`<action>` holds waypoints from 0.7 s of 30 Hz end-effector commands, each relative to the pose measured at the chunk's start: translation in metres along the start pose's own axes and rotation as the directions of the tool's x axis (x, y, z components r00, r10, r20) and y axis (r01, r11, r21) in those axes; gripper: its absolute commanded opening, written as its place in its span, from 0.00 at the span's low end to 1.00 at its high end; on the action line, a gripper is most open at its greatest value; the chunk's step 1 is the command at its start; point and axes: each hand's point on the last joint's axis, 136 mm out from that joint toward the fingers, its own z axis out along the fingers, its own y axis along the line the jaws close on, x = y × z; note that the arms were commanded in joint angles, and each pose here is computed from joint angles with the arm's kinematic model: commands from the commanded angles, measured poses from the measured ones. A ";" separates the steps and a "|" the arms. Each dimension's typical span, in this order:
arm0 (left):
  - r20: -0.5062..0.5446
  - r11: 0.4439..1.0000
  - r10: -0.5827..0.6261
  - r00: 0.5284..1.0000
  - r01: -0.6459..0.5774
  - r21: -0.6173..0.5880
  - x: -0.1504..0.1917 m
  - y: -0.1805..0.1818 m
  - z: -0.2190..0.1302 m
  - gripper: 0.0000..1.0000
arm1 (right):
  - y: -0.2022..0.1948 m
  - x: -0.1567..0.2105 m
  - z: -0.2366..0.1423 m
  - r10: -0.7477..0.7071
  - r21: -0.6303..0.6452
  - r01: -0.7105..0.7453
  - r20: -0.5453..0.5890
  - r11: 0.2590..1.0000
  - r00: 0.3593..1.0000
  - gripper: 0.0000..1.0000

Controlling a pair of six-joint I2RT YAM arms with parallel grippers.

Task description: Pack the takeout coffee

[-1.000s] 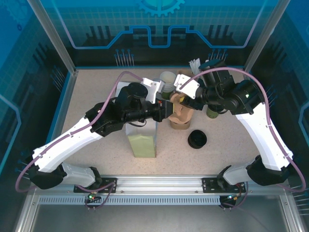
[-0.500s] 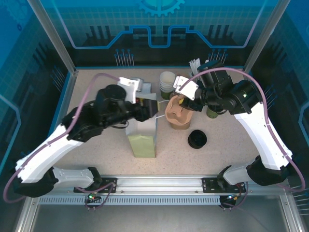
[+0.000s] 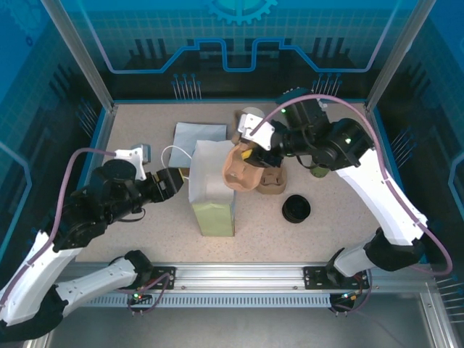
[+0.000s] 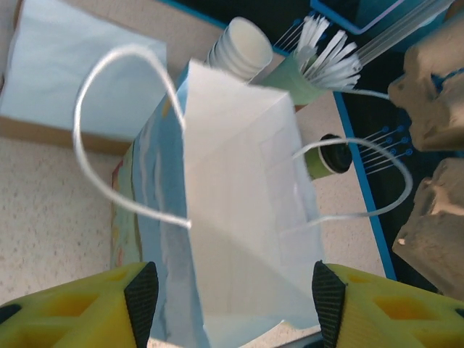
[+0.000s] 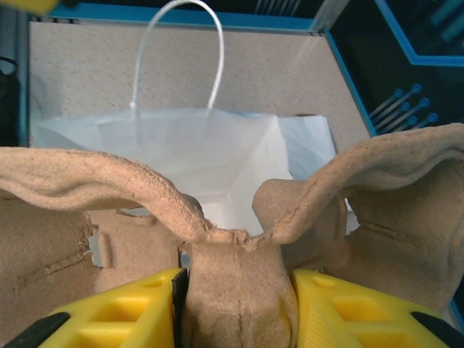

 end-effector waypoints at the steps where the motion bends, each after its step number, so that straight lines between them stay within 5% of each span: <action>1: -0.068 0.995 -0.095 0.993 0.096 0.010 0.020 0.006 0.012 0.63 | 0.010 -0.026 0.013 0.026 -0.068 -0.020 0.087 0.997 0.996 0.42; 9: -0.099 0.994 -0.108 0.989 0.104 -0.036 0.032 0.013 0.045 0.67 | 0.024 -0.044 0.044 0.127 -0.181 -0.103 0.124 0.978 0.984 0.42; 21: -0.144 0.992 -0.128 0.981 0.124 -0.037 0.044 0.015 0.072 0.49 | 0.034 -0.033 0.080 0.275 -0.264 -0.249 0.064 0.932 0.959 0.41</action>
